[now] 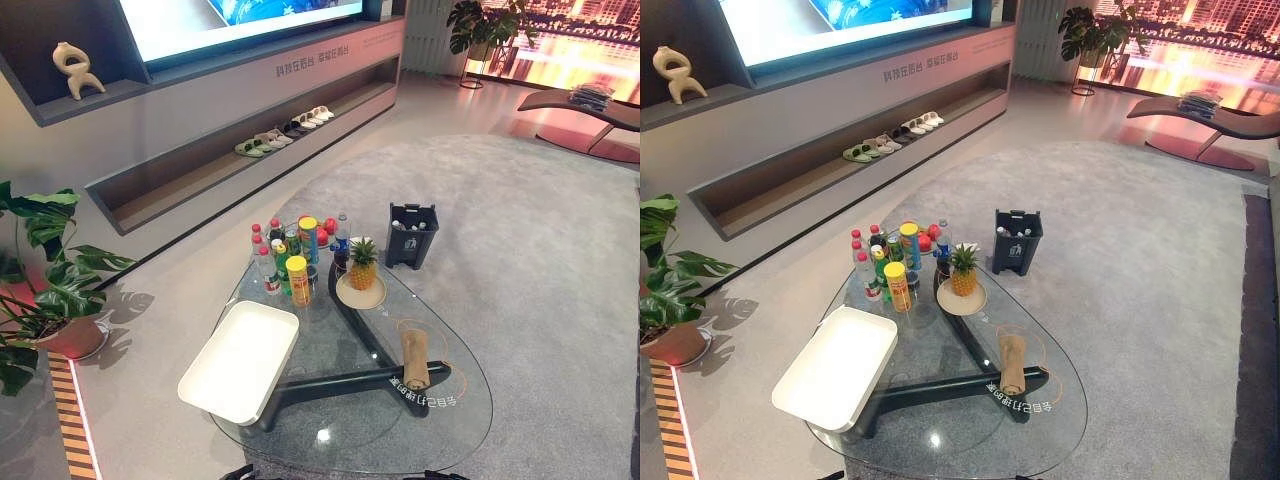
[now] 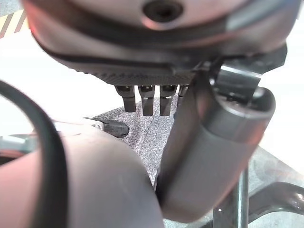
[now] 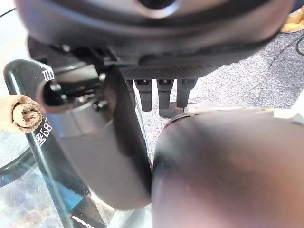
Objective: Wipe the table with a cloth and put it in the basket.
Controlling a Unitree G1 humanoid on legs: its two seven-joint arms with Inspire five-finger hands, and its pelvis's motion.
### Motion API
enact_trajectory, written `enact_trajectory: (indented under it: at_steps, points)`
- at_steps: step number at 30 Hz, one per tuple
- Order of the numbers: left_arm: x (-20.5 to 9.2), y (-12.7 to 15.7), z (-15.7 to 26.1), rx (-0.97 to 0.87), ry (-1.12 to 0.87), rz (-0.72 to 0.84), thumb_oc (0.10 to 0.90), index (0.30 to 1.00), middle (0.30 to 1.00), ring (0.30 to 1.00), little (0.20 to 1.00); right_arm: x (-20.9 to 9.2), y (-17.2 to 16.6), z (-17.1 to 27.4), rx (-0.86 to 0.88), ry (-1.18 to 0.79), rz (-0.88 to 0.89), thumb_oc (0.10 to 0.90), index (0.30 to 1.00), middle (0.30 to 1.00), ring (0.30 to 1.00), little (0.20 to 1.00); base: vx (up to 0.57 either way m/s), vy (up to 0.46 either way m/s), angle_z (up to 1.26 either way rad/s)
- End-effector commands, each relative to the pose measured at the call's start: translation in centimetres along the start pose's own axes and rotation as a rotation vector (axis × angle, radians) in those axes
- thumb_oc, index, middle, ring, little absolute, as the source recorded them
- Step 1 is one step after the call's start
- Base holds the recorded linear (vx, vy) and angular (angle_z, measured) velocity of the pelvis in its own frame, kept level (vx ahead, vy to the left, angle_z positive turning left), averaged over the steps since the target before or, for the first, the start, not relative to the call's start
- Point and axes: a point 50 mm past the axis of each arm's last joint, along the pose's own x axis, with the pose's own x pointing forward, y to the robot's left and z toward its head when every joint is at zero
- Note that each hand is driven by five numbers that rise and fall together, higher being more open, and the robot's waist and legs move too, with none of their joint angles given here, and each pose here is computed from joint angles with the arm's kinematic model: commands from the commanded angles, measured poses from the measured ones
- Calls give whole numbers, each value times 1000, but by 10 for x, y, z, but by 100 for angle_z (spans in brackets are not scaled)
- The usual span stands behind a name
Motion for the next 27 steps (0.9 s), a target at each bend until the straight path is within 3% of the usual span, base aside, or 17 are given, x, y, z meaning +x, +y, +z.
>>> enact_trajectory:
  at_steps: [1,27]
  points:
    - [3,-8,14,15,-5,7,800,900,900,900,900,0,0,-27,-74,132,-5,800,900,900,900,900,0,0,0]
    - [3,-10,12,12,10,-9,800,900,900,900,900,0,1,-25,-75,123,0,800,900,900,900,900,0,0,0]
